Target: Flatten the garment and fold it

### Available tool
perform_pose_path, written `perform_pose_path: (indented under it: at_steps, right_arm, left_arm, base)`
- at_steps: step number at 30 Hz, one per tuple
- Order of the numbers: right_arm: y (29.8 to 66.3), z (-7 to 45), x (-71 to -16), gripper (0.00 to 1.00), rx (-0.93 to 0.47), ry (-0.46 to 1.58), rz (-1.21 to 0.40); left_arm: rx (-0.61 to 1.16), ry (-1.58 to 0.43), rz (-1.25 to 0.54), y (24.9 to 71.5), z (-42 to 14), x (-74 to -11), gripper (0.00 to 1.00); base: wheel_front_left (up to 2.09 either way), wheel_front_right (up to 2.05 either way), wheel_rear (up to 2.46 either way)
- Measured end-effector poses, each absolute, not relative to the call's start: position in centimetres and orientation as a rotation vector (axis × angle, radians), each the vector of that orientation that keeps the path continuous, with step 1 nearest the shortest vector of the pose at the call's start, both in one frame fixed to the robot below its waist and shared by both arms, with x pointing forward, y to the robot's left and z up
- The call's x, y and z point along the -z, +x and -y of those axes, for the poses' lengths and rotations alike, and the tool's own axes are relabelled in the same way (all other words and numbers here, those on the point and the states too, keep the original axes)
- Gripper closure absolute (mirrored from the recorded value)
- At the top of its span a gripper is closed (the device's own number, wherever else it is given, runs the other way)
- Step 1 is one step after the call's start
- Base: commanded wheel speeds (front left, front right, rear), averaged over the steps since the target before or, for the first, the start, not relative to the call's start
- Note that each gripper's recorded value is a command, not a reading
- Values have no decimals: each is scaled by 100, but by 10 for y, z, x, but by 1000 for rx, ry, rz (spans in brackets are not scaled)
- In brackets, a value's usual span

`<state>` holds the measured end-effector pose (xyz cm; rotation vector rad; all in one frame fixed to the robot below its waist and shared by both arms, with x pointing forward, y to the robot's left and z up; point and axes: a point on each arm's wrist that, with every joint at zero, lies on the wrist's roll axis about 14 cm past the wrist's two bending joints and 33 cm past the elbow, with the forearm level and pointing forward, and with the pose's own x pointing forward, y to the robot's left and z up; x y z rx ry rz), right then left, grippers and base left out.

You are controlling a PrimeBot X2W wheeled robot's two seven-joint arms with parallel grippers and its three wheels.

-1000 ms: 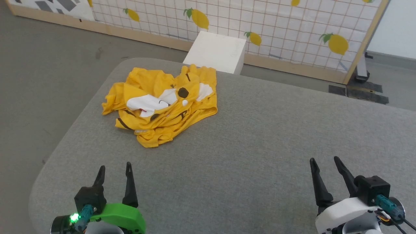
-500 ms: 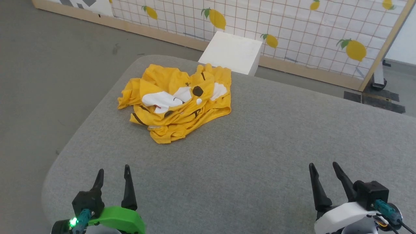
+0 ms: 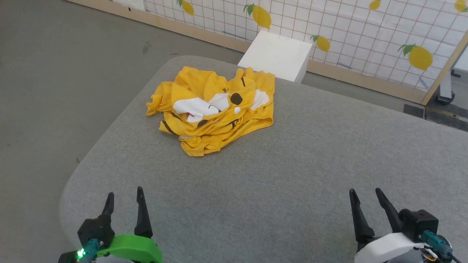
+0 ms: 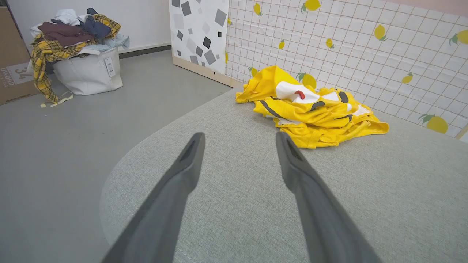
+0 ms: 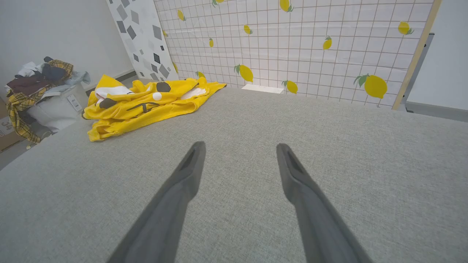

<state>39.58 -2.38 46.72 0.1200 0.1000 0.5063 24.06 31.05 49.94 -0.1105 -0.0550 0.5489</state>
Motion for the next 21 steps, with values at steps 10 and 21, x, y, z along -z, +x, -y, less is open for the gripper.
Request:
perform_pose_path:
  at_steps: [10, 21]
  right_arm:
    - [401, 25, -453, 0, -497, 121, -126]
    - [420, 48, -443, 0, -429, 93, -139]
  left_arm:
    - [-486, -180, 119, 273, -312, -516, 0]
    - [-338, -257, 40, 395, -333, -551, 0]
  base:
    - [0, 0, 0]
    - [0, 0, 0]
